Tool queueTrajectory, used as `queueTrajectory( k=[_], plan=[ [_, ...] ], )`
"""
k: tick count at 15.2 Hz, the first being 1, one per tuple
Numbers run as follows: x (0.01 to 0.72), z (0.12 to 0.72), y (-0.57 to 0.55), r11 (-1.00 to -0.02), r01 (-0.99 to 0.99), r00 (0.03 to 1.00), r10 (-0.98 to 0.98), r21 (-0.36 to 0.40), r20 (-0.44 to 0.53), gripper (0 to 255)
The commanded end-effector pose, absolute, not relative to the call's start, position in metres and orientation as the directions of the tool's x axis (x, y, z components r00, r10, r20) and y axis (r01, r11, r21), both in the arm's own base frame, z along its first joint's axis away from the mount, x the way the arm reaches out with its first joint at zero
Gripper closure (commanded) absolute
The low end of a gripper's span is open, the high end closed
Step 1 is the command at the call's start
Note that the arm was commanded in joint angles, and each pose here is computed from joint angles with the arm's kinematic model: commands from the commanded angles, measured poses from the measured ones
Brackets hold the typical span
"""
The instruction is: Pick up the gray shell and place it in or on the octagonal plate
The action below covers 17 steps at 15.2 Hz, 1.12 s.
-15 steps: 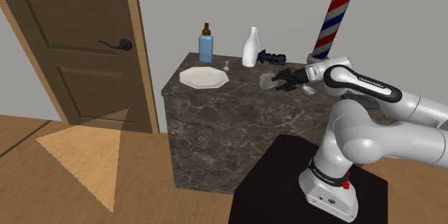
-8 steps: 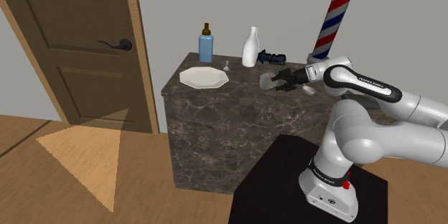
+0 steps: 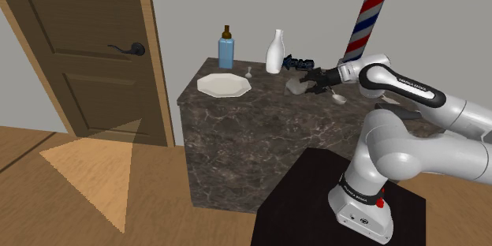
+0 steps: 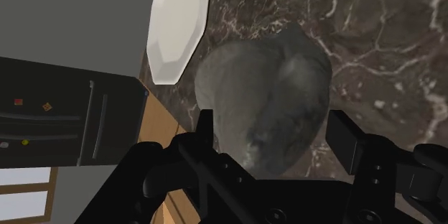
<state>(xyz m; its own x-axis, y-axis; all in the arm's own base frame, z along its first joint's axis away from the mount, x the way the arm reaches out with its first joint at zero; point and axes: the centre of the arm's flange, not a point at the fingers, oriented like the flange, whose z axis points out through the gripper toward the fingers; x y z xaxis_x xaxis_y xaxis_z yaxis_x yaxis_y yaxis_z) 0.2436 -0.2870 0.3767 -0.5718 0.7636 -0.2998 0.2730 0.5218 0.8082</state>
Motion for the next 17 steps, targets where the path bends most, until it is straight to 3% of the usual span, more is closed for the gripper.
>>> queueTrajectory(
  k=[1, 9, 17],
  plan=[
    [0.242, 0.388, -0.287, 0.522, 0.273, -0.572, 0.764, 0.808, -0.300, 255],
    [0.242, 0.426, -0.287, 0.522, 0.273, -0.572, 0.764, 0.808, -0.300, 255],
    [0.333, 0.427, -0.233, 0.522, 0.273, -0.572, 0.764, 0.808, -0.300, 255]
  ],
)
